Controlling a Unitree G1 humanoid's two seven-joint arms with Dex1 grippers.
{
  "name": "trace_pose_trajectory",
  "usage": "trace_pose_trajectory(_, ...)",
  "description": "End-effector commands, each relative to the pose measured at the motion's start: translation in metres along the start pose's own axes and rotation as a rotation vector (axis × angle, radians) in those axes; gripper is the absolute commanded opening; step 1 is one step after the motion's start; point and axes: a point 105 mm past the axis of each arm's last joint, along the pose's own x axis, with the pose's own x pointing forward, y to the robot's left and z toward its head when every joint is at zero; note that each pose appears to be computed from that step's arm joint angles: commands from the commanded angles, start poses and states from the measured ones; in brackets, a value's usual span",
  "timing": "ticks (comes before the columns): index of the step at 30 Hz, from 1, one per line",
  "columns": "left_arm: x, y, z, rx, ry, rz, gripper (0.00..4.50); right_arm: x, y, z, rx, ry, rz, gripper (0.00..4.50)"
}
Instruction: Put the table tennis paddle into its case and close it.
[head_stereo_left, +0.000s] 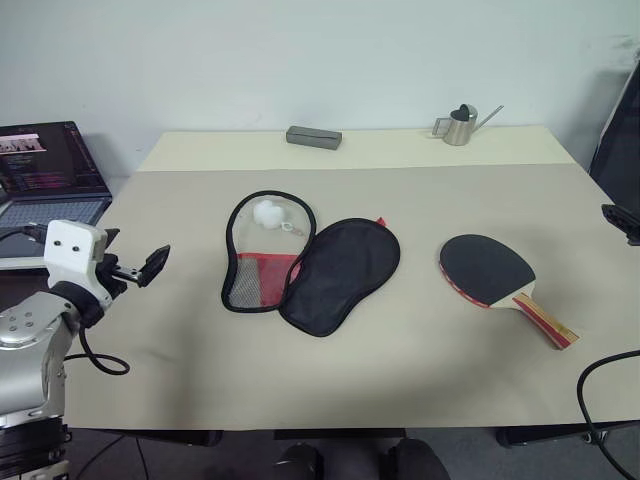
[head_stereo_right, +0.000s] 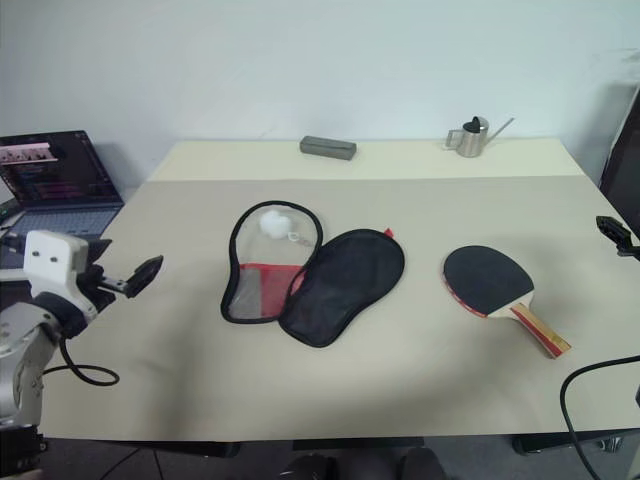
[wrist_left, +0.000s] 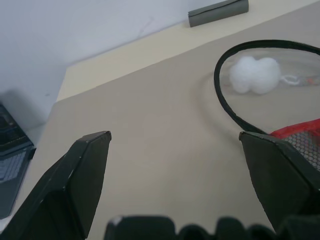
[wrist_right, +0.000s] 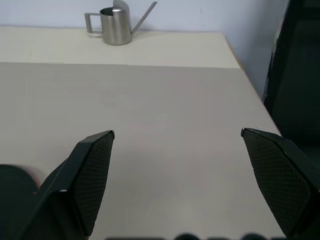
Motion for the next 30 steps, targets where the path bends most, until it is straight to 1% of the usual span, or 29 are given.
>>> trace_pose_trajectory(1, -0.001, 0.008, 0.022, 0.028, -0.077, 0.010, 4.50, 0.004, 0.013, 0.029, -0.014, -0.105, 0.090, 4.46)
trace_pose_trajectory(7, 0.001, 0.008, 0.031, 0.024, -0.111, -0.036, 4.50, 0.013, 0.054, 0.045, -0.036, -0.143, 0.335, 4.46)
trace_pose_trajectory(10, 0.004, 0.005, 0.033, 0.022, -0.112, -0.076, 4.50, 0.015, 0.068, 0.054, -0.060, -0.167, 0.401, 4.46)
trace_pose_trajectory(13, 0.007, -0.006, 0.035, 0.009, -0.115, -0.152, 4.50, 0.018, 0.082, 0.057, -0.095, -0.154, 0.450, 4.46)
trace_pose_trajectory(16, 0.009, -0.024, 0.040, -0.021, -0.128, -0.273, 4.50, 0.025, 0.107, 0.044, -0.151, -0.094, 0.514, 4.46)
trace_pose_trajectory(19, 0.010, -0.040, 0.046, -0.040, -0.137, -0.379, 4.50, 0.029, 0.144, 0.033, -0.153, -0.087, 0.598, 4.46)
trace_pose_trajectory(24, 0.007, -0.058, 0.055, -0.061, -0.121, -0.547, 4.50, 0.026, 0.196, 0.026, -0.064, -0.082, 0.684, 4.46)
trace_pose_trajectory(26, 0.005, -0.063, 0.059, -0.066, -0.111, -0.607, 4.50, 0.024, 0.212, 0.022, -0.052, -0.056, 0.701, 4.46)
trace_pose_trajectory(30, -0.005, -0.073, 0.070, -0.080, -0.107, -0.725, 4.50, 0.020, 0.229, 0.013, 0.003, 0.037, 0.721, 4.46)
